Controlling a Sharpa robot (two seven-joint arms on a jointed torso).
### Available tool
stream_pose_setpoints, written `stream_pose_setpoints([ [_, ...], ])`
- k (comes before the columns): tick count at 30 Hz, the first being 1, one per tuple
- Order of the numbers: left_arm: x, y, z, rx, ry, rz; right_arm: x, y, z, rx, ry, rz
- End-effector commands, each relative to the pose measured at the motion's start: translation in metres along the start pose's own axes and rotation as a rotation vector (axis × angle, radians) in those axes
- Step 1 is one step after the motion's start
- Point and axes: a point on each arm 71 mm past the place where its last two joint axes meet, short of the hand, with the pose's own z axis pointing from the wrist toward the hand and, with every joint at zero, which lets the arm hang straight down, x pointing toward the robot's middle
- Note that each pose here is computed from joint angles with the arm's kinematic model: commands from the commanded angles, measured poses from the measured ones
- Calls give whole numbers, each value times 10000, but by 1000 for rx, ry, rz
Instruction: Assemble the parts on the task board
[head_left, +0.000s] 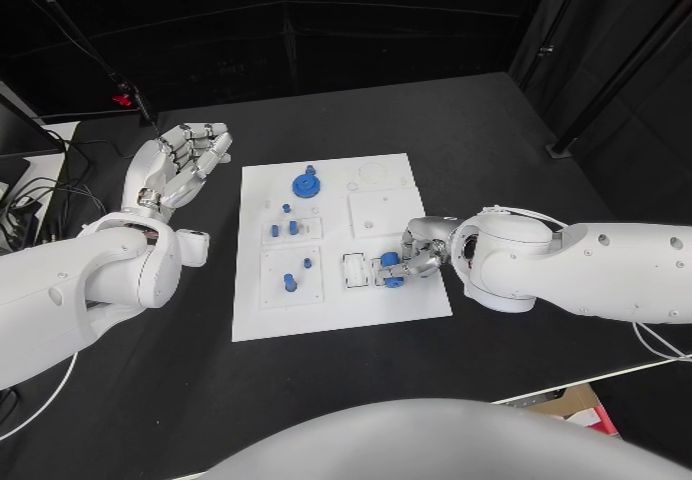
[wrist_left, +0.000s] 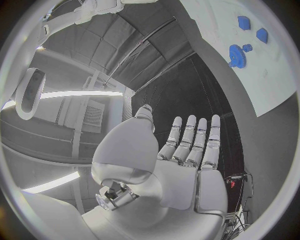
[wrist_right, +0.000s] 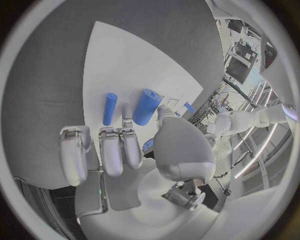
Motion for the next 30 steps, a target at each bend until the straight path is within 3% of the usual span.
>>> stream_pose_setpoints([
  [1,4,-69,2,85,6,-8,33,-17,18,33,29,-5],
  [30,-3,-63,1,82,5,-7,83,68,54,-5,59,49],
])
